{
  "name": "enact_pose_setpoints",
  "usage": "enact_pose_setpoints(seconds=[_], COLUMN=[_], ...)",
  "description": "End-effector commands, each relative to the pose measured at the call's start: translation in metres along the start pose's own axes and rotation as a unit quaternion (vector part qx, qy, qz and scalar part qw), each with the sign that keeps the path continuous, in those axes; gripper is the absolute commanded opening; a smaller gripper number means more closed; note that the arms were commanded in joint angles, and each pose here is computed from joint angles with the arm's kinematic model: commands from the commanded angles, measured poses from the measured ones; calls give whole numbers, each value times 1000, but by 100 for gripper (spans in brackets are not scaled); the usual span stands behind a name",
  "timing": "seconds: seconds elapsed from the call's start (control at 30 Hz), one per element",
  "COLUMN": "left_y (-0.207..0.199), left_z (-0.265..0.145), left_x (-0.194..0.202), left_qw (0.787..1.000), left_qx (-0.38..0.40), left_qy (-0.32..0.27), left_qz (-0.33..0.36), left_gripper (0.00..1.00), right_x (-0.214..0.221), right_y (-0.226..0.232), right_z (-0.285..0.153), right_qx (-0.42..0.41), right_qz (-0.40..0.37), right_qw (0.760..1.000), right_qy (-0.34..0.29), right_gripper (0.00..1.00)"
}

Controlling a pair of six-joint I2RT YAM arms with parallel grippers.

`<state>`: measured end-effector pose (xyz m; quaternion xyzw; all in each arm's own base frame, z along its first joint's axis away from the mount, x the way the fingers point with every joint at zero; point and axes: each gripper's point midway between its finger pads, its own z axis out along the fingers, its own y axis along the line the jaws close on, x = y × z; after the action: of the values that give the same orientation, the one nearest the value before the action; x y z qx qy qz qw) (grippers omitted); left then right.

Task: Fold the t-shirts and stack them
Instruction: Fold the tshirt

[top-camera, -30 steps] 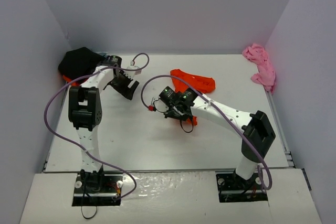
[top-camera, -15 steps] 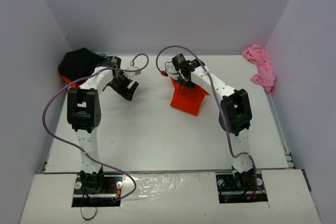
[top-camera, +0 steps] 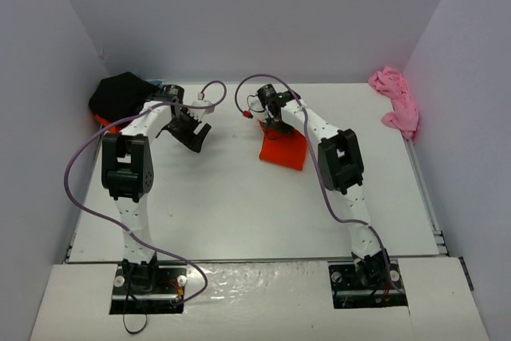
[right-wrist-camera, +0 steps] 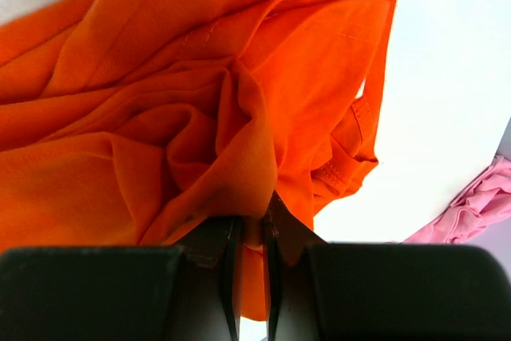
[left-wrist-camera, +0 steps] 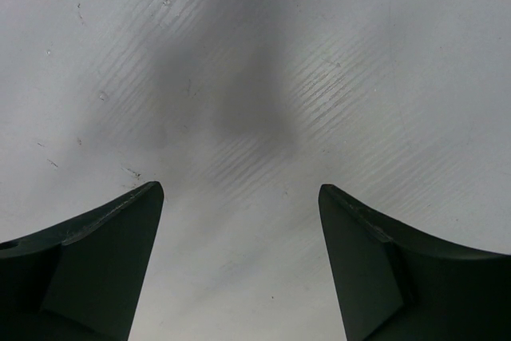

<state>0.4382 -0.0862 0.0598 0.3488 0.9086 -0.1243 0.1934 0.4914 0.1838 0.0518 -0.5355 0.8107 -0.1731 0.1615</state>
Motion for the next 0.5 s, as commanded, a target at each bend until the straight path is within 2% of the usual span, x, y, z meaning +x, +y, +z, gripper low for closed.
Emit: enact_pose_setpoints(seconds=[0.0, 0.27, 0.47], left_y=[4, 4, 3], left_z=[-23, -18, -17], left_x=[-24, -22, -21], left_qw=[999, 999, 999], left_qx=[-19, -17, -16], left_qy=[-37, -35, -32], left_qz=[22, 18, 19], left_gripper=[76, 76, 76], right_x=[-13, -8, -14], right_y=[-40, -64, -78], right_z=[-75, -101, -78], right_qx=[68, 116, 119], right_qz=[18, 28, 37], right_qw=[996, 991, 991], right_qy=[-50, -53, -50], right_gripper=[0, 0, 0])
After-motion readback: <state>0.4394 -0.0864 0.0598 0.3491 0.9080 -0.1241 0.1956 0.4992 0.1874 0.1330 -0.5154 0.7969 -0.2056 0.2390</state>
